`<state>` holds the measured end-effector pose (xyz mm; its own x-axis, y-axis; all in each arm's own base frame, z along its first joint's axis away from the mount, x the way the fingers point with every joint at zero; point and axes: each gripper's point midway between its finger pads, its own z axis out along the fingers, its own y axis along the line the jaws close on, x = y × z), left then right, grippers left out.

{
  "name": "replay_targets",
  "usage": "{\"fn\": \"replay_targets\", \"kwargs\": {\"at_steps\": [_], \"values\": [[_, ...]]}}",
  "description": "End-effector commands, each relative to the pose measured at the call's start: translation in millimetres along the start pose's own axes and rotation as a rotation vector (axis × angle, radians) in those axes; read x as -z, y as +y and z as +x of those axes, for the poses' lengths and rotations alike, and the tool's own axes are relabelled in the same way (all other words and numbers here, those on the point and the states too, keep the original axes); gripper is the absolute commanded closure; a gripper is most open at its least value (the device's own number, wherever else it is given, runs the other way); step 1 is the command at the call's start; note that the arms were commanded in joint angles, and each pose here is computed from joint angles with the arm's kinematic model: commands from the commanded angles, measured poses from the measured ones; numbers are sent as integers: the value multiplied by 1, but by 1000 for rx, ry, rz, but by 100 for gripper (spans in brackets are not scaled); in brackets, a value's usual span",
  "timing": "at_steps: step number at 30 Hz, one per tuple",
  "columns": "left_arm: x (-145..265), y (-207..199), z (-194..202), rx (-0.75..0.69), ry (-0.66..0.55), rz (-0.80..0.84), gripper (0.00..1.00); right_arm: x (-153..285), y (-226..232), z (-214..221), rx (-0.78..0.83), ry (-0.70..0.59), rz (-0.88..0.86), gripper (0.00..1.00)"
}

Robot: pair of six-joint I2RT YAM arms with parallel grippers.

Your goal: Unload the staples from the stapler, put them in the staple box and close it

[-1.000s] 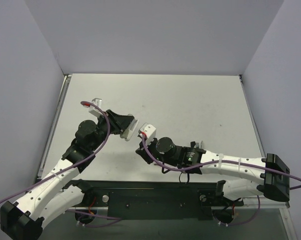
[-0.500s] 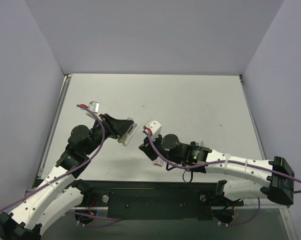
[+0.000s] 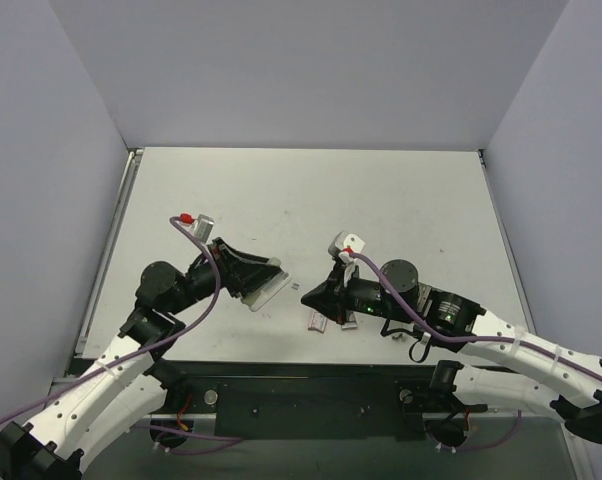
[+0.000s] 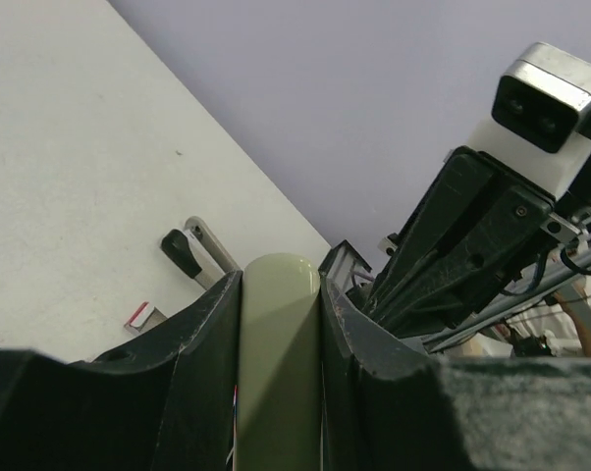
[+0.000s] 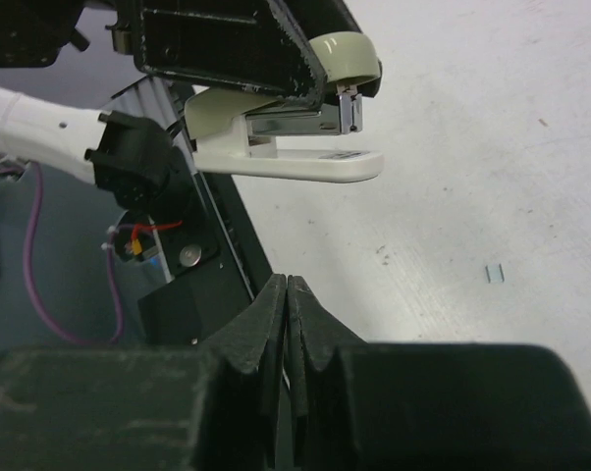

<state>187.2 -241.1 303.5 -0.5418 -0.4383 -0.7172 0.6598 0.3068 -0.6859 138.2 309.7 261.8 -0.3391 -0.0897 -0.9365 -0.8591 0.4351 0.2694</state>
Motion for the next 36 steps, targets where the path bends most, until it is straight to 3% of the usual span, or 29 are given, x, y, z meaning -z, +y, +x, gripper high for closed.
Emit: {"fn": "replay_targets", "kwargs": {"at_steps": [1,9,28,36], "values": [[7,-52,-10,-112,-27,261,100,13,22,7,-11,55,-128,100],[17,-75,-5,-155,-15,397,100,13,37,8,-23,63,-209,100],[26,-87,14,-190,48,464,100,-9,61,-44,28,-4,-321,100],[31,-92,39,-207,141,508,100,-19,69,-59,61,7,-369,100]]}}
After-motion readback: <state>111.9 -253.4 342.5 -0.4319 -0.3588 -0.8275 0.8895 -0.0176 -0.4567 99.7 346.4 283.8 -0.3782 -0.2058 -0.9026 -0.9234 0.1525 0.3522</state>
